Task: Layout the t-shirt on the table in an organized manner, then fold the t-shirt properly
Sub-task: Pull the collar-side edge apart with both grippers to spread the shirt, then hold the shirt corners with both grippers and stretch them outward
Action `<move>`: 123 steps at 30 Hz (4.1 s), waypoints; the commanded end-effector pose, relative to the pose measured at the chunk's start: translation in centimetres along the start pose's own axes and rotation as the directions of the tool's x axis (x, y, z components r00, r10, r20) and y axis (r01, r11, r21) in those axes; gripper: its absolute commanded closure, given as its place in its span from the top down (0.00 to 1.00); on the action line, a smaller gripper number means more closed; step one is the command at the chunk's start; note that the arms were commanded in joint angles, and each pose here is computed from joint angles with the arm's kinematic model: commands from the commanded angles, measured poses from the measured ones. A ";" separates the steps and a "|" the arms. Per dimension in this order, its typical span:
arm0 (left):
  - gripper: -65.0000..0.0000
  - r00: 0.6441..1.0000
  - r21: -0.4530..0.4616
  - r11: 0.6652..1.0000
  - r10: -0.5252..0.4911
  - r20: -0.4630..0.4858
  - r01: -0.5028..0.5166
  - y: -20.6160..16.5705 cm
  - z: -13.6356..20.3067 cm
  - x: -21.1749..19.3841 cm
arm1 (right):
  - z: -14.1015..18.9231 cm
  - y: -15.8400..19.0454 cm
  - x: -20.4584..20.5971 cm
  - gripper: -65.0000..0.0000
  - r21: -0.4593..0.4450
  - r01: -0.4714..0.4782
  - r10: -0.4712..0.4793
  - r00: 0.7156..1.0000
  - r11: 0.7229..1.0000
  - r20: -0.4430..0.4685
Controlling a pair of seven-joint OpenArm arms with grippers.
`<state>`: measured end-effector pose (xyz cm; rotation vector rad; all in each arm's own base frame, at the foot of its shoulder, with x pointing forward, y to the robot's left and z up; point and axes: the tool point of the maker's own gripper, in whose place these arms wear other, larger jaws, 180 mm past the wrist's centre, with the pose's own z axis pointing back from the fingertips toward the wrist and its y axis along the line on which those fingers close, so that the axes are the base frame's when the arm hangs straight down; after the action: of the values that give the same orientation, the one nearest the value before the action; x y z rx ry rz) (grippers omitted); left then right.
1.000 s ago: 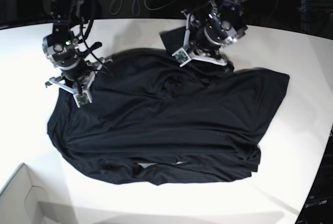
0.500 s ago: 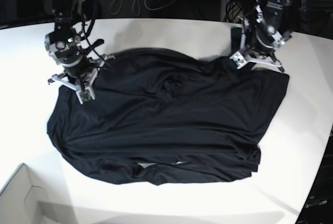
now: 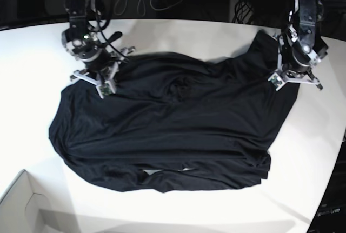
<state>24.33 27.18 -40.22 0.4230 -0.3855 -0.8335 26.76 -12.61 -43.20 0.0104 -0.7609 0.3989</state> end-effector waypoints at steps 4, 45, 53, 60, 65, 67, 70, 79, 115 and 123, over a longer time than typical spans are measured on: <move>0.00 0.999 0.024 0.999 0.026 0.028 -0.026 0.9 0.2 -0.6 | 1.3 -3.2 -3.6 0.00 -0.075 -0.013 0.006 0.995 0.997 -0.104; 0.00 0.996 -0.311 0.950 0.060 0.072 -0.035 -11.0 1.0 -2.1 | 7.2 -5.1 1.4 0.00 -0.208 -0.009 0.022 0.998 0.978 0.059; 0.00 0.989 -0.197 0.971 0.145 0.036 -0.135 -6.1 0.6 -4.7 | 5.3 -2.6 -0.8 0.00 -0.129 0.002 -0.002 1.000 0.992 0.000; 0.00 0.988 -0.159 0.976 0.154 0.022 -0.148 -4.2 0.6 -5.7 | 5.0 -2.1 -3.1 0.00 -0.111 0.009 -0.016 0.998 0.994 -0.056; 0.00 0.988 -0.156 0.977 0.152 0.029 -0.146 -4.1 0.8 -5.5 | 5.2 -1.9 -3.7 0.00 -0.106 0.009 -0.017 0.997 0.994 -0.069; 0.00 0.988 -0.146 0.979 0.148 0.046 -0.140 -3.8 1.1 -5.0 | 5.3 -2.2 -4.0 0.00 -0.111 0.006 -0.014 0.997 0.994 -0.075; 0.00 0.987 -0.121 0.985 0.134 0.087 -0.123 -3.1 1.9 -3.5 | 5.9 -3.3 -5.2 0.00 -0.141 0.013 -0.027 0.995 0.990 -0.100; 0.00 0.972 -0.046 0.996 0.089 0.216 -0.081 -1.8 5.5 0.5 | 7.7 -5.1 -6.7 0.00 -0.200 0.022 -0.048 0.991 0.980 -0.128; 0.00 0.910 -0.172 0.902 0.411 0.057 -0.396 -2.9 -3.7 -7.0 | 4.3 -5.6 -0.7 0.00 -0.188 0.053 -0.054 0.999 0.981 0.003; 0.00 0.907 -0.094 0.911 0.410 0.099 -0.402 -0.2 -1.9 -7.1 | 4.7 -5.0 -2.4 0.00 -0.178 0.052 -0.059 0.998 0.983 -0.036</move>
<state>21.59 32.09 -42.96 0.1860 -0.5835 -0.4455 23.43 -18.58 -41.54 -0.1331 -0.7210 0.2724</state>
